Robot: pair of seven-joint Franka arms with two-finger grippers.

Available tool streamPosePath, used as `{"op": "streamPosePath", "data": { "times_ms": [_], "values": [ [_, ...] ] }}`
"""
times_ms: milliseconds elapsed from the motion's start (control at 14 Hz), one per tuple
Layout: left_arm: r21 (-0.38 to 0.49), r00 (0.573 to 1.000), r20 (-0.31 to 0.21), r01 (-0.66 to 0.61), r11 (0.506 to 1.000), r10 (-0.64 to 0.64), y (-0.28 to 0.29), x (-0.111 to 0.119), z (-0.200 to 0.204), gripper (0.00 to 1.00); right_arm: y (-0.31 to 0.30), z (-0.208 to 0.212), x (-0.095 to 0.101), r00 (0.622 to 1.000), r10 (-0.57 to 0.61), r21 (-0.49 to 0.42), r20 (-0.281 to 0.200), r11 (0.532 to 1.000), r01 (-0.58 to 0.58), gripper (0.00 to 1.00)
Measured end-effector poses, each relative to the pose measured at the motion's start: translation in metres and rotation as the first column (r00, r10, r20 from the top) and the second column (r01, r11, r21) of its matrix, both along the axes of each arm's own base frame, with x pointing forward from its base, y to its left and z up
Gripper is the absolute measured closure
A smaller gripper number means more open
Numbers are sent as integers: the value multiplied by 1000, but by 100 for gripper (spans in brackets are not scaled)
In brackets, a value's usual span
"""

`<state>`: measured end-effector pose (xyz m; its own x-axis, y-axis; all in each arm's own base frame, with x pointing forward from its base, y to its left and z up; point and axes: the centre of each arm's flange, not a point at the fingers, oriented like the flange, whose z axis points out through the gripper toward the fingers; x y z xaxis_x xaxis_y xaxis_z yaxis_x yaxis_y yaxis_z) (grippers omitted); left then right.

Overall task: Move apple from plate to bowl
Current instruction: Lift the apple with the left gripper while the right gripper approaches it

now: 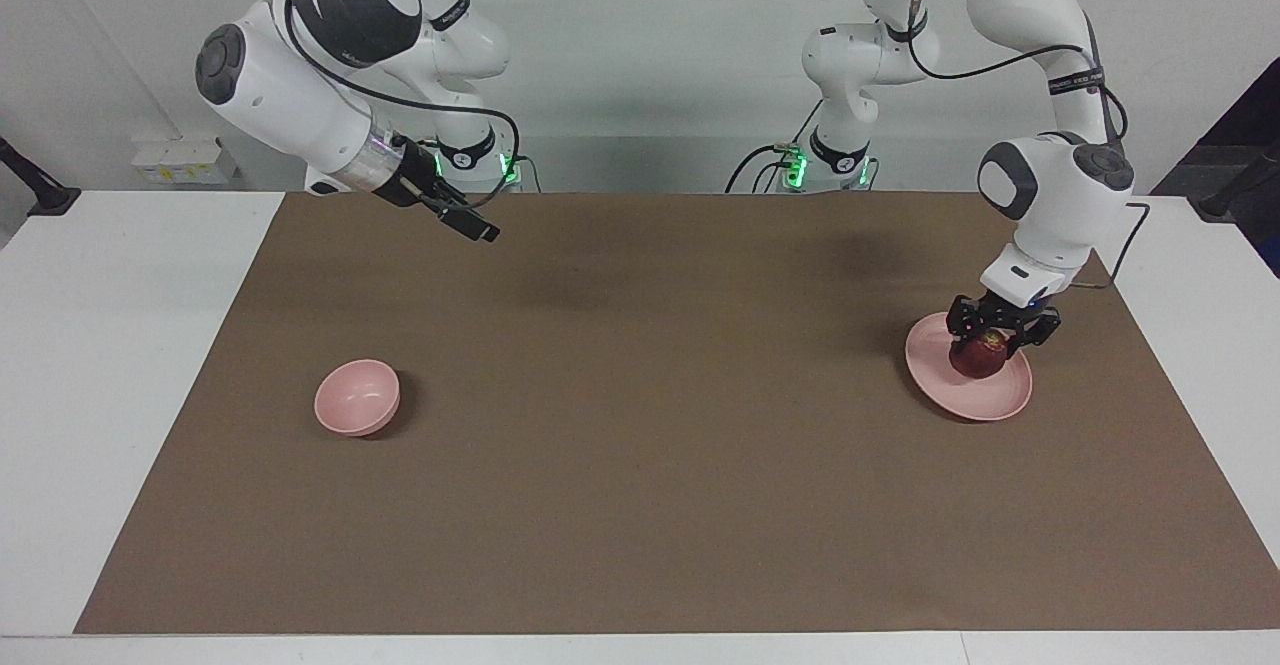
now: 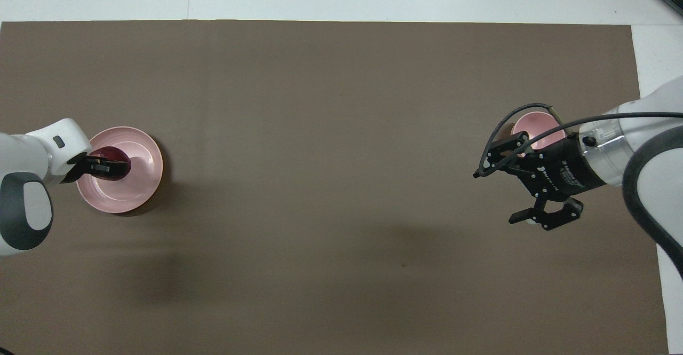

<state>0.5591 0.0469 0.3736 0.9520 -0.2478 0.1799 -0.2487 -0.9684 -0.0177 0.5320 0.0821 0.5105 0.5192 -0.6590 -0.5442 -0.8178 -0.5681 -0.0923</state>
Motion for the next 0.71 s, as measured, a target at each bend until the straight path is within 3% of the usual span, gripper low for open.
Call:
{"op": "streamPosePath", "data": {
  "times_ms": [214, 429, 714],
  "values": [
    [-66, 1000, 4, 6, 998, -6, -23, 14, 41, 23, 32, -23, 1, 998, -66, 11, -25, 998, 66, 0],
    [-302, 998, -3, -53, 952, 55, -69, 23, 72, 23, 63, -36, 3, 985, -166, 59, -48, 984, 169, 0],
    [-437, 988, -85, -154, 886, 130, -145, 17, 74, 23, 107, -59, 13, 964, -261, 135, -59, 954, 267, 0]
  ]
}}
